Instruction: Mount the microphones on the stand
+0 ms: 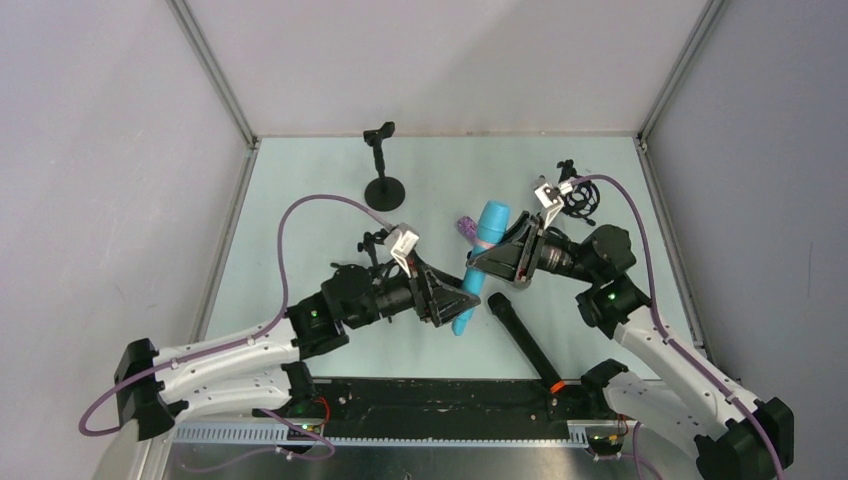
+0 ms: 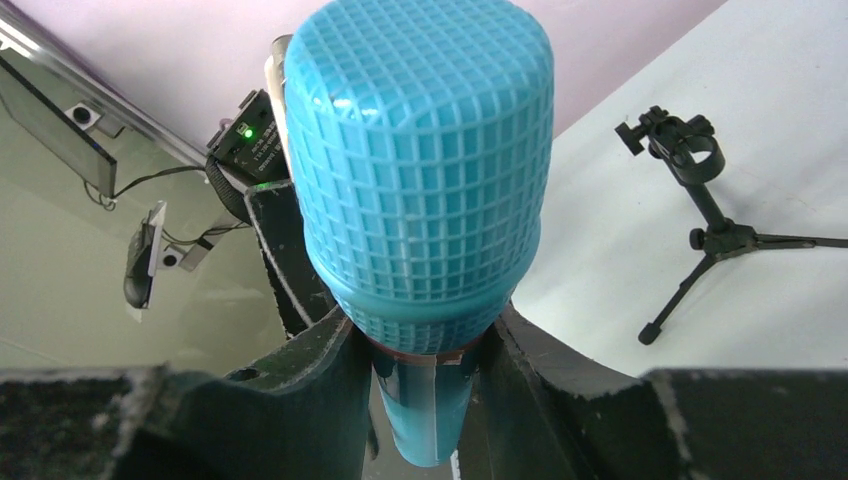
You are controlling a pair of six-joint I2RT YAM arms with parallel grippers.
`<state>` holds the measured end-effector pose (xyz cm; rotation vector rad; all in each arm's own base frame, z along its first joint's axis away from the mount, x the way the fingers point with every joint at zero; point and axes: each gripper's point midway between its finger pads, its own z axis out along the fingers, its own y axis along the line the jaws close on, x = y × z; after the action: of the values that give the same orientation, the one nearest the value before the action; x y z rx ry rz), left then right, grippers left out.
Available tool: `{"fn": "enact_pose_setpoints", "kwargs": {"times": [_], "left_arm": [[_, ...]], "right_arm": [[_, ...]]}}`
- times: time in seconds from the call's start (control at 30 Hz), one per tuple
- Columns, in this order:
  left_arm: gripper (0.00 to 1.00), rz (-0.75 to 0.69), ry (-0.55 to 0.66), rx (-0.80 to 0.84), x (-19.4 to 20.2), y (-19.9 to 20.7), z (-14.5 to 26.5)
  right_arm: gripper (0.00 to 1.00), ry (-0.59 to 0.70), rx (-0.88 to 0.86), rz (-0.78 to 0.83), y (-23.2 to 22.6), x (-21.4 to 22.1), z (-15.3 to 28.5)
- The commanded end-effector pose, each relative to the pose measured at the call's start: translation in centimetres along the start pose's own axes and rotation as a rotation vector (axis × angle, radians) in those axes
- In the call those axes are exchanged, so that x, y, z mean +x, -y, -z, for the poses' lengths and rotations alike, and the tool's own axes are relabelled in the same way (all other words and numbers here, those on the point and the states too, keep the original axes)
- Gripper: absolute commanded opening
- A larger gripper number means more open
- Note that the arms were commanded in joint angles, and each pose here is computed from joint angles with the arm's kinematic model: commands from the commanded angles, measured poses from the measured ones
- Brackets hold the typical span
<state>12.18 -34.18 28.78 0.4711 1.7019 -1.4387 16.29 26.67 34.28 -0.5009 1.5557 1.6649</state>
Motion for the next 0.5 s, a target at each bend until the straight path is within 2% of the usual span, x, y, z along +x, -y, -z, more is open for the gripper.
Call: {"fn": "enact_pose_setpoints", "kwargs": {"times": [0.0,0.03,0.1,0.13,0.17,0.23,0.47], "left_arm": [[0.86,0.026,0.133,-0.145,-2.3,-2.8,0.3],[0.96,0.03,0.145,-0.166,-2.4,-3.3,0.4],[0.99,0.042,0.166,-0.2,-2.6,-4.1,0.5],[0.99,0.048,0.175,-0.213,-2.8,-4.4,0.5],[1.0,0.05,0.194,-0.235,-3.1,-4.9,0.6],[1.0,0.058,0.233,-0.28,-3.8,-5.9,0.9],[0.99,0.12,0.447,-0.467,-7.4,-9.5,3.4]], "right_arm": [[0.0,0.031,0.034,0.076,-0.3,-0.8,0.2],[0.0,0.036,0.071,0.063,0.5,-0.8,0.3],[0.0,0.048,0.119,0.065,1.4,-0.8,0.5],[0.0,0.051,0.132,0.074,1.7,-0.8,0.6],[0.0,0.113,0.106,0.134,-0.9,-1.8,1.8],[0.0,0.089,0.196,0.081,2.6,-1.1,1.1],[0.0,0.107,0.287,0.075,4.8,-0.4,2.0]]}}
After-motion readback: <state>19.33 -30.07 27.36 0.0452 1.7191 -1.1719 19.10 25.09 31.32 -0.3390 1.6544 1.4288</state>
